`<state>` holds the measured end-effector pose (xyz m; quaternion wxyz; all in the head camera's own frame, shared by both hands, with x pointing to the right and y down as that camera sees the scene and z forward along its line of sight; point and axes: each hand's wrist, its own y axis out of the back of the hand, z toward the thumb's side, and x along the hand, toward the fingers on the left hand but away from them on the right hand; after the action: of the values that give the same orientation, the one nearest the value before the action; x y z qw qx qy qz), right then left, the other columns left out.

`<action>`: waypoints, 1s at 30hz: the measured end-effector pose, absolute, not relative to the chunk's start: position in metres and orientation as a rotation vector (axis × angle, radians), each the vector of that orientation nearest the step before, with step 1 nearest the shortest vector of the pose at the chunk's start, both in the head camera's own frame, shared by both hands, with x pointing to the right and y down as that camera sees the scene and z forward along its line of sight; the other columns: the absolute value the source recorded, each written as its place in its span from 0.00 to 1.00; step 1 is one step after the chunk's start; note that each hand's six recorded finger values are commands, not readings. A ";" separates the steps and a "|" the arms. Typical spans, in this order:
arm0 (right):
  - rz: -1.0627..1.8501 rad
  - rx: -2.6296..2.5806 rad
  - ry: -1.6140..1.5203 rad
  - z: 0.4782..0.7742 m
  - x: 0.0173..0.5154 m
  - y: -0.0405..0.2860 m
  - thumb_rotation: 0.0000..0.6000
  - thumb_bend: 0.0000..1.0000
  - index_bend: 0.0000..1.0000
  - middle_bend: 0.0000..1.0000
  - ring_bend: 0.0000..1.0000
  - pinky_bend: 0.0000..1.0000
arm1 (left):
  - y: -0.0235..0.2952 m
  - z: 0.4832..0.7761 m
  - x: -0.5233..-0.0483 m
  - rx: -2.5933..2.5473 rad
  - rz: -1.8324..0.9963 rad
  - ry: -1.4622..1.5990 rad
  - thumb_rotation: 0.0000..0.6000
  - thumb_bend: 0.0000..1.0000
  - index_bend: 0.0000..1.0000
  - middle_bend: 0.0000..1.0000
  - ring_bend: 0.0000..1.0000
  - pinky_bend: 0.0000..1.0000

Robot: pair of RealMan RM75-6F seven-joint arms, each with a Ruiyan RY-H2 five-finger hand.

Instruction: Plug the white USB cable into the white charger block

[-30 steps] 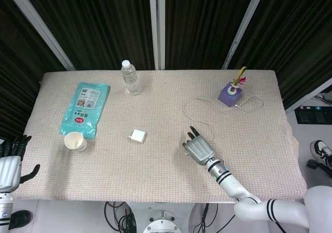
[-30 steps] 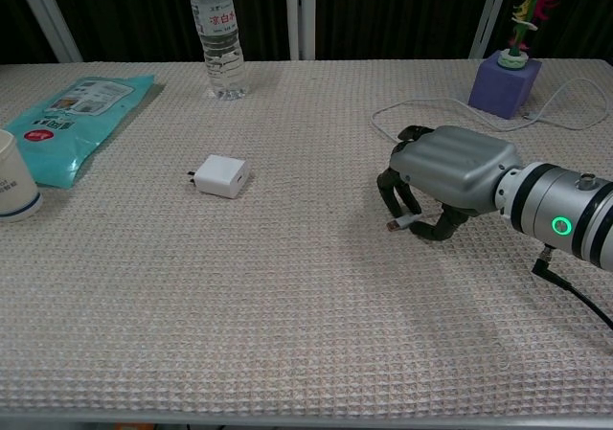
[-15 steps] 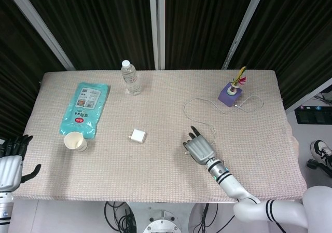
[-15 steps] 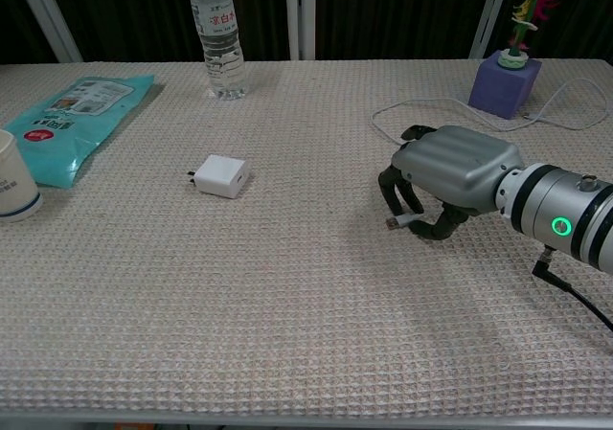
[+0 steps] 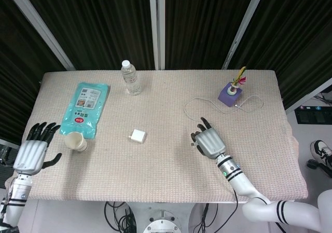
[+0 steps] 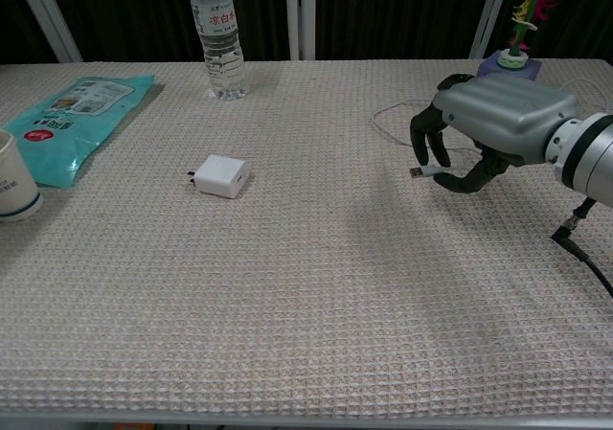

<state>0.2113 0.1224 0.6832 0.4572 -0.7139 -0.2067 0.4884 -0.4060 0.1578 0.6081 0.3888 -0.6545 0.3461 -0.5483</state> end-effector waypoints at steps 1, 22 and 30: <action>1.202 -1.751 -0.526 0.678 0.214 0.119 1.00 0.33 0.55 0.55 0.22 0.08 | 0.153 0.612 -0.398 -1.683 -1.380 0.859 1.00 0.24 0.14 0.09 0.00 0.00; 1.224 -1.633 -0.676 0.620 0.258 0.081 1.00 0.33 0.56 0.55 0.22 0.08 | 0.098 0.732 -0.215 -1.989 -1.259 0.480 1.00 0.29 0.21 0.19 0.00 0.00; 1.239 -1.639 -0.675 0.624 0.262 0.081 1.00 0.33 0.56 0.55 0.22 0.08 | 0.102 0.743 -0.194 -1.999 -1.247 0.444 1.00 0.29 0.23 0.22 0.01 0.00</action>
<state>0.2619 0.0814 0.6240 0.4702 -0.6689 -0.2754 0.5056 -0.1939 0.1019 0.7434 0.3633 -0.7768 0.1724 -0.4846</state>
